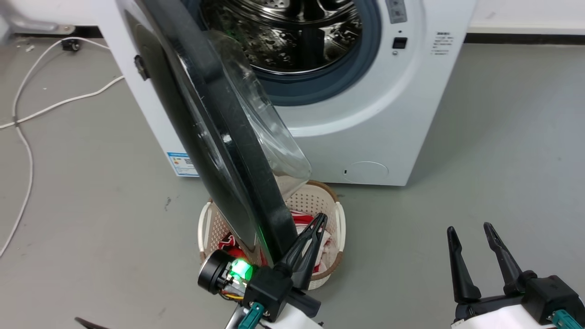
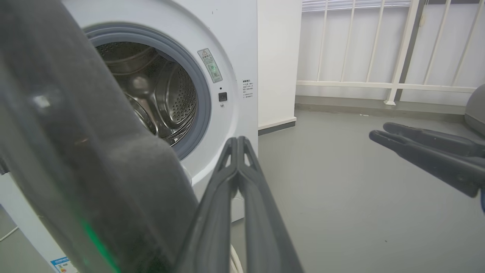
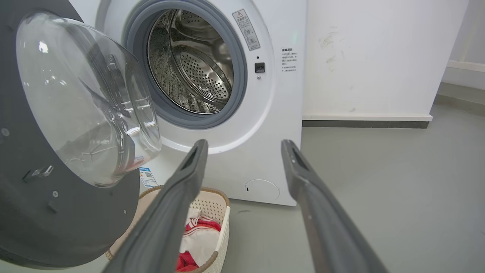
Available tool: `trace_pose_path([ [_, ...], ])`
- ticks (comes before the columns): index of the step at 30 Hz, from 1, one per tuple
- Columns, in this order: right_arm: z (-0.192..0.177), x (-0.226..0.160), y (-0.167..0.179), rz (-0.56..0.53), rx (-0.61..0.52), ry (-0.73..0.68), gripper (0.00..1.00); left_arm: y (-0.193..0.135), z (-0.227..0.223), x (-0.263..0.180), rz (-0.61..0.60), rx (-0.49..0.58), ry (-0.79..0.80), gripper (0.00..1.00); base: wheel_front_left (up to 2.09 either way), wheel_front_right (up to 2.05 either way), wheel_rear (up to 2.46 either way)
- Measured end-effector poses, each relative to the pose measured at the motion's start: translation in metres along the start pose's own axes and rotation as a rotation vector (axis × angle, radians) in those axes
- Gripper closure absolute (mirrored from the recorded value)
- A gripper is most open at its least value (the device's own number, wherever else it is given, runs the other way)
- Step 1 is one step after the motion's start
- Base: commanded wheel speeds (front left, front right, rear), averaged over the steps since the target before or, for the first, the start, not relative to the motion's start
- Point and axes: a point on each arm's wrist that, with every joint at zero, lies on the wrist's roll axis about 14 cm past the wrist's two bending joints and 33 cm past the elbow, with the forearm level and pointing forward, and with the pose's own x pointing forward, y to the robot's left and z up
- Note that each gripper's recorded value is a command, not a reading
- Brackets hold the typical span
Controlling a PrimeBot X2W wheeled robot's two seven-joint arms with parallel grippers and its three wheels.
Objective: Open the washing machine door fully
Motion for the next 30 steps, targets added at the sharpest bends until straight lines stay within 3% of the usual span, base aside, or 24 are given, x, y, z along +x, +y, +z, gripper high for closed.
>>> trace_pose_path([
  [16, -0.012, 0.018, 0.038, 0.125, 0.02, 0.029, 0.0, 0.051, 0.002, -0.047, 0.204, 0.045, 0.024, 1.0, 0.0, 0.0, 0.0],
  [30, -0.029, 0.038, 0.079, 0.258, 0.017, 0.066, 0.0, 0.127, -0.004, -0.115, 0.522, 0.111, 0.103, 1.0, 0.0, 0.0, 0.0],
])
